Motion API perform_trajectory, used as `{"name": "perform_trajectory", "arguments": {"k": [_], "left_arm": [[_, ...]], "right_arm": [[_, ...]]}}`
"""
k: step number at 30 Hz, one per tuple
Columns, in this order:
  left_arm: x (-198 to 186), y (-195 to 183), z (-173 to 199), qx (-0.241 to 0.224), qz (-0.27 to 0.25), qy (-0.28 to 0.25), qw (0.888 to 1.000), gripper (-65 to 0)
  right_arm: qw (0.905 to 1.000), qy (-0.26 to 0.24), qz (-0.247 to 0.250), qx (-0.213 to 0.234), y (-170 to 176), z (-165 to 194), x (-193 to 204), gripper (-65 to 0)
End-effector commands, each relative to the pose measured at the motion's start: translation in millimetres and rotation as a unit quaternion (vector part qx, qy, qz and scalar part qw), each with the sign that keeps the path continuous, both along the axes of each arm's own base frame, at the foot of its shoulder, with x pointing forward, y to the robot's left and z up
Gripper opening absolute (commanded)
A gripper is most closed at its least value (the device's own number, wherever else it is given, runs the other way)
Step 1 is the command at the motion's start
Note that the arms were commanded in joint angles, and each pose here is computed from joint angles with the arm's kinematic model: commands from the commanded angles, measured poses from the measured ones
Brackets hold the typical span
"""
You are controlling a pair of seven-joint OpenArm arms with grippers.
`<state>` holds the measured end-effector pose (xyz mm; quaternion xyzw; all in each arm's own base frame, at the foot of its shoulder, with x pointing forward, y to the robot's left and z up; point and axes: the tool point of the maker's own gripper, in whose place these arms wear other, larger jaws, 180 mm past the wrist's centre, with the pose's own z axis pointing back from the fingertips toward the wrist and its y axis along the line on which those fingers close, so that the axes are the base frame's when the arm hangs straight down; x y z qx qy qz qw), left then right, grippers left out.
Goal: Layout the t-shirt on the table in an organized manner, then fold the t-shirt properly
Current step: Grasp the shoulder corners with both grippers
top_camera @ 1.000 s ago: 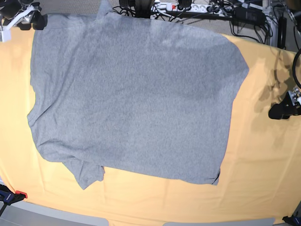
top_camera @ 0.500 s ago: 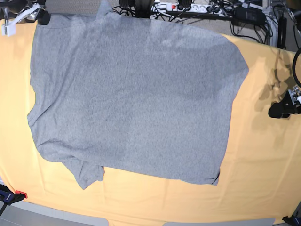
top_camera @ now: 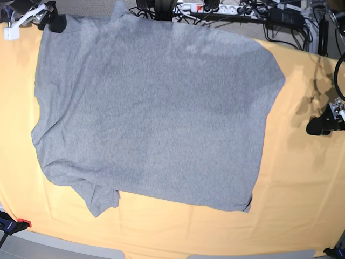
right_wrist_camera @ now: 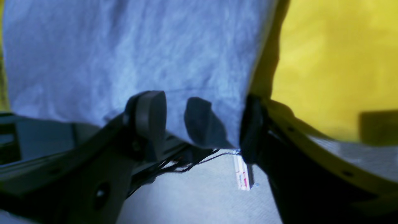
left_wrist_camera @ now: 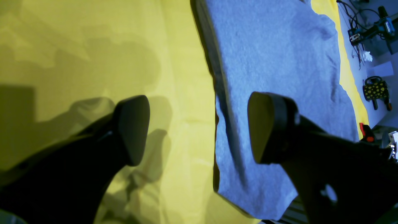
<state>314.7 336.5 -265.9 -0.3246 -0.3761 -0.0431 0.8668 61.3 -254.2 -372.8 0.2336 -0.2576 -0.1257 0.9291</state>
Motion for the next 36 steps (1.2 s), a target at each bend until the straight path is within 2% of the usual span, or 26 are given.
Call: {"name": "perform_trajectory", "arguments": {"k": [1, 3, 5, 10, 13, 21, 27, 33, 36], "left_arm": [[7.4, 8.0, 22.7, 0.007, 0.004, -0.032, 0.999, -15.6], [7.3, 8.0, 22.6, 0.007, 0.004, -0.031, 0.999, -15.6], [7.3, 8.0, 22.6, 0.007, 0.004, -0.031, 0.999, -15.6], [7.9, 8.1, 23.2, 0.006, 0.005, -0.033, 0.999, -15.6], [7.8, 8.1, 23.2, 0.007, 0.005, -0.033, 0.999, -15.6], [8.2, 5.5, 26.3, 0.013, -0.002, -0.037, 0.999, -15.6], [6.4, -14.1, 43.4, 0.05, -0.044, -0.066, 0.996, -15.6], [-27.4, -30.3, 13.6, 0.068, -0.079, -0.02, 0.994, -15.6], [-38.6, -23.3, 6.7, 0.068, -0.067, -0.007, 0.995, -15.6]], "right_arm": [[1.0, 0.004, 0.008, -0.003, -1.4, 2.2, -3.8, -27.3], [1.0, 0.002, 0.007, -0.002, -1.2, 2.9, -2.8, -27.4], [1.0, -0.003, 0.004, -0.003, -1.9, 3.6, -1.3, -31.2], [1.0, -0.006, 0.004, -0.005, -3.2, 4.4, 0.9, -56.6], [0.9999, -0.008, 0.007, -0.009, -5.6, 5.6, 2.6, -64.0], [0.9985, -0.008, 0.035, -0.043, -25.6, 15.8, 10.8, -65.0], [0.9982, -0.018, 0.035, -0.047, -27.5, 17.8, 17.9, -65.0], [0.9976, -0.027, 0.039, -0.05, -26.1, 22.0, 22.9, -65.0], [0.9968, -0.037, 0.044, -0.056, -24.9, 26.3, 28.8, -65.0]]}}
